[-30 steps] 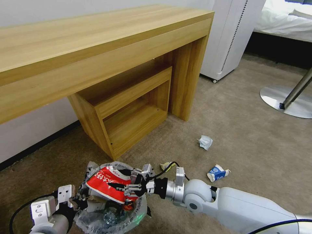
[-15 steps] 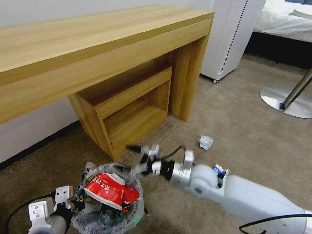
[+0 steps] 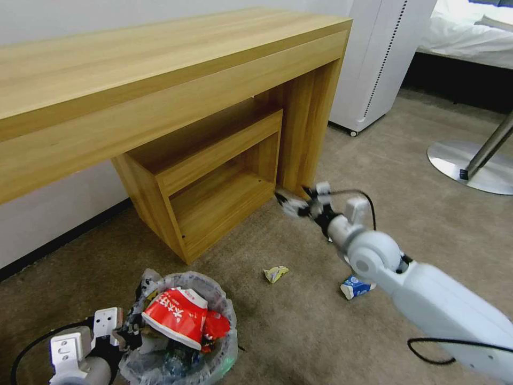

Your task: Pick up the trash bin and place the garbage on the floor into it.

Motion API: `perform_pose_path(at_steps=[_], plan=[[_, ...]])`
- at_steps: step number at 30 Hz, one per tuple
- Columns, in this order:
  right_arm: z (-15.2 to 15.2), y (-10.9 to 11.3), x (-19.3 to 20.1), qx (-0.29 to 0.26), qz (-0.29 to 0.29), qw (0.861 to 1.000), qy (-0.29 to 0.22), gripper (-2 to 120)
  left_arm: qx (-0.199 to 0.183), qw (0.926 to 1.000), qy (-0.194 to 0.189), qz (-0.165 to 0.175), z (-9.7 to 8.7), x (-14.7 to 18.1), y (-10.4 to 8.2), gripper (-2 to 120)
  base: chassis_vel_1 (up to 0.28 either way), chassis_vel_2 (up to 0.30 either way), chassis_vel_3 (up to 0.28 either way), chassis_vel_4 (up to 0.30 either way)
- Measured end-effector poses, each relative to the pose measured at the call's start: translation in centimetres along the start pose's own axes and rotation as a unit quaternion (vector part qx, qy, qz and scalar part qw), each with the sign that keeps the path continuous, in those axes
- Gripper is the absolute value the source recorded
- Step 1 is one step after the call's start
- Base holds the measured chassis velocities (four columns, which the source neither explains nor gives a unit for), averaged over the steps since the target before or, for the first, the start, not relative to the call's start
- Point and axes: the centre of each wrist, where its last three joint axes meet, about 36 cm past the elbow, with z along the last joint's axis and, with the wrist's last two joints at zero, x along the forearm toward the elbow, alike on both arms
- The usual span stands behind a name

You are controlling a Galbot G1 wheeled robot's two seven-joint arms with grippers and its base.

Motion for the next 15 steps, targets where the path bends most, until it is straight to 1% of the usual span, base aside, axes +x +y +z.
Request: perform_pose_path(at_steps=[1,3,4,5,7,8,10,11,15], plan=[[2.6,-0.6,-1.1,-0.011,0.019,0.999,0.038,100,-0.003,1.0,0.003,0.0,0.2,0.0,0.0,0,0.0,0.0,0.0,0.0],[4.1,-0.7,-1.8,-0.017,0.034,0.997,0.064,100,-0.004,1.0,0.005,0.0,0.3,0.0,0.0,0,0.0,0.0,0.0,0.0],[5.9,-0.9,-3.1,-0.02,0.065,0.993,0.092,100,-0.004,1.0,0.005,-0.001,0.3,0.0,0.0,0,0.0,0.0,0.0,0.0],[5.9,-0.9,-3.1,-0.02,0.065,0.993,0.092,100,-0.004,1.0,0.005,-0.001,0.3,0.0,0.0,0,0.0,0.0,0.0,0.0],[8.0,-1.3,-4.8,-0.028,0.089,0.989,0.113,100,-0.003,1.0,0.002,0.001,0.0,0.0,0.1,0,0.0,0.0,0.0,0.0],[8.0,-1.3,-4.8,-0.028,0.089,0.989,0.113,100,-0.003,1.0,0.002,0.001,0.0,0.0,0.1,0,0.0,0.0,0.0,0.0],[9.0,-1.1,-5.8,-0.035,0.097,0.988,0.118,100,-0.004,1.0,0.0,0.002,-0.1,0.1,0.0,0,0.0,0.0,0.0,0.0],[9.8,-0.8,-6.5,-0.04,0.098,0.987,0.119,100,-0.005,1.0,0.002,0.001,0.1,0.2,0.0,0,0.0,0.0,0.0,0.0],[10.9,-0.3,-7.8,-0.044,0.093,0.988,0.118,100,-0.005,1.0,0.004,-0.001,0.4,0.2,-0.1,0,0.0,0.0,0.0,0.0]])
